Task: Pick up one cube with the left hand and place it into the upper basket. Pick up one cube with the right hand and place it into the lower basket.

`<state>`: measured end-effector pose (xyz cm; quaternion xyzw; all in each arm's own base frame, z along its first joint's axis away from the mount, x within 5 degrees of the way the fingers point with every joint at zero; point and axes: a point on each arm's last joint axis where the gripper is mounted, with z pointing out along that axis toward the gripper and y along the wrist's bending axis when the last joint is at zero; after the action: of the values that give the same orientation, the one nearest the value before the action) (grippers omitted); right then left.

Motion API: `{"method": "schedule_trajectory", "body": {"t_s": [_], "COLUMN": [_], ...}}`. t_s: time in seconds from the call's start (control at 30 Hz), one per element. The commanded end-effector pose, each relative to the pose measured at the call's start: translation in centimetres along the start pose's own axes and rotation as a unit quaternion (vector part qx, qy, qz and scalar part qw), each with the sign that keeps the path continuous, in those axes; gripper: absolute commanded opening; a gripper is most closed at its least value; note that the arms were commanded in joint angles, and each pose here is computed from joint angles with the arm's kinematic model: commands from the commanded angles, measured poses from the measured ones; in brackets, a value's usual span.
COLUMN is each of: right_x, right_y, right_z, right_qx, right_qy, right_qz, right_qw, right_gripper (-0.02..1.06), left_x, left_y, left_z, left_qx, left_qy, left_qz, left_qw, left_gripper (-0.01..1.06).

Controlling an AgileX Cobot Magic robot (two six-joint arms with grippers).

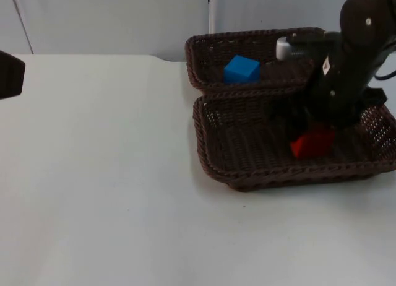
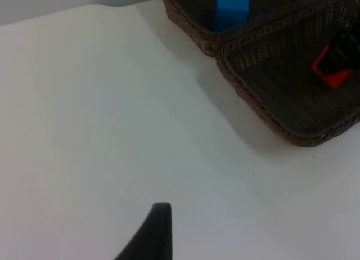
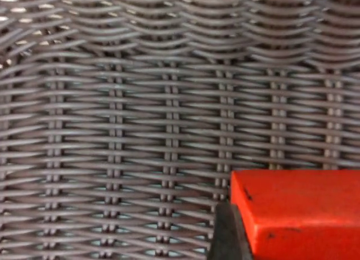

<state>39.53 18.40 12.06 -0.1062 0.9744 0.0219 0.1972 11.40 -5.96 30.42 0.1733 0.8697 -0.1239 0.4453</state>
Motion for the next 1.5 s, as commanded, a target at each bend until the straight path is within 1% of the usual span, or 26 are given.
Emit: {"method": "schedule_trajectory", "body": {"t_s": [0.0,0.07,0.13,0.17,0.23,0.3,0.33,0.37,0.4,0.47,0.5,0.57,0.6,0.83,1.0,1.03,1.1,1.17,1.33,1.47], "right_x": [-0.5,-0.3,-0.3,-0.3,-0.3,-0.3,-0.3,-0.3,-0.3,-0.4,-0.4,-0.5,-0.6,-1.1,-1.8,-1.8,-1.9,-2.0,-2.0,-1.8], "right_y": [0.0,0.0,0.0,0.0,0.0,0.0,0.0,0.0,0.0,0.0,0.0,0.0,0.0,-0.2,-0.7,-0.7,-0.8,-1.0,-1.1,-1.2], "right_z": [0.0,0.5,0.7,0.7,0.7,0.7,0.7,0.7,0.7,0.4,0.4,0.1,-0.2,-2.8,-7.7,-7.7,-9.3,-10.7,-12.1,-12.3], "right_qx": [-0.004,-0.004,-0.004,-0.004,-0.004,-0.004,-0.004,-0.004,-0.004,-0.005,-0.005,-0.005,-0.004,-0.001,0.002,0.002,0.003,0.003,0.004,0.006], "right_qy": [-0.016,-0.012,-0.011,-0.011,-0.012,-0.012,-0.012,-0.012,-0.012,-0.015,-0.015,-0.018,-0.018,-0.023,-0.038,-0.038,-0.043,-0.050,-0.056,-0.049], "right_qz": [-0.001,-0.002,-0.002,-0.002,-0.002,-0.002,-0.002,-0.002,-0.002,-0.002,-0.002,-0.002,-0.002,0.001,0.008,0.008,0.010,0.000,-0.004,-0.004], "right_qw": [0.9999,0.9999,0.9999,0.9999,0.9999,0.9999,0.9999,0.9999,0.9999,0.9999,0.9999,0.9998,0.9998,0.9997,0.9993,0.9993,0.9990,0.9987,0.9984,0.9988], "right_gripper": [0.00,0.01,0.08,0.08,0.19,0.35,0.35,0.42,0.51,0.65,0.65,0.74,0.76,0.76,0.76,0.76,0.76,0.76,0.76,0.76], "left_x": [0.0,0.0,0.0,0.0,0.0,0.0,0.0,0.0,0.0,0.0,0.0,0.0,0.0,0.0,0.0,0.0,0.0,0.0,0.0,0.0], "left_y": [-0.1,-0.1,-0.1,-0.1,-0.1,-0.1,-0.1,-0.1,-0.1,-0.1,-0.1,-0.1,-0.1,-0.1,-0.1,-0.1,-0.1,-0.1,-0.1,-0.1], "left_z": [-0.1,-0.1,-0.1,-0.1,-0.1,-0.1,-0.1,-0.1,-0.1,-0.1,-0.1,-0.1,-0.1,-0.1,-0.1,-0.1,-0.1,-0.1,-0.1,-0.1], "left_qx": [0.006,0.006,0.006,0.006,0.006,0.006,0.006,0.006,0.006,0.006,0.006,0.006,0.006,0.006,0.006,0.006,0.006,0.006,0.006,0.006], "left_qy": [-0.007,-0.007,-0.007,-0.007,-0.007,-0.007,-0.007,-0.007,-0.007,-0.007,-0.007,-0.008,-0.008,-0.008,-0.008,-0.008,-0.008,-0.008,-0.008,-0.008], "left_qz": [-0.004,-0.004,-0.004,-0.004,-0.004,-0.004,-0.004,-0.004,-0.004,-0.004,-0.004,-0.004,-0.004,-0.004,-0.004,-0.004,-0.004,-0.004,-0.004,-0.004], "left_qw": [1.000,1.000,1.000,1.000,1.000,1.000,1.000,1.000,1.000,1.000,1.000,1.000,1.000,1.000,1.000,1.000,1.000,1.000,1.000,1.000], "left_gripper": [1.05,1.05,1.05,1.05,1.05,1.05,1.05,1.05,1.05,1.05,1.05,1.05,1.05,1.05,1.05,1.05,1.05,1.05,1.05,1.05]}}
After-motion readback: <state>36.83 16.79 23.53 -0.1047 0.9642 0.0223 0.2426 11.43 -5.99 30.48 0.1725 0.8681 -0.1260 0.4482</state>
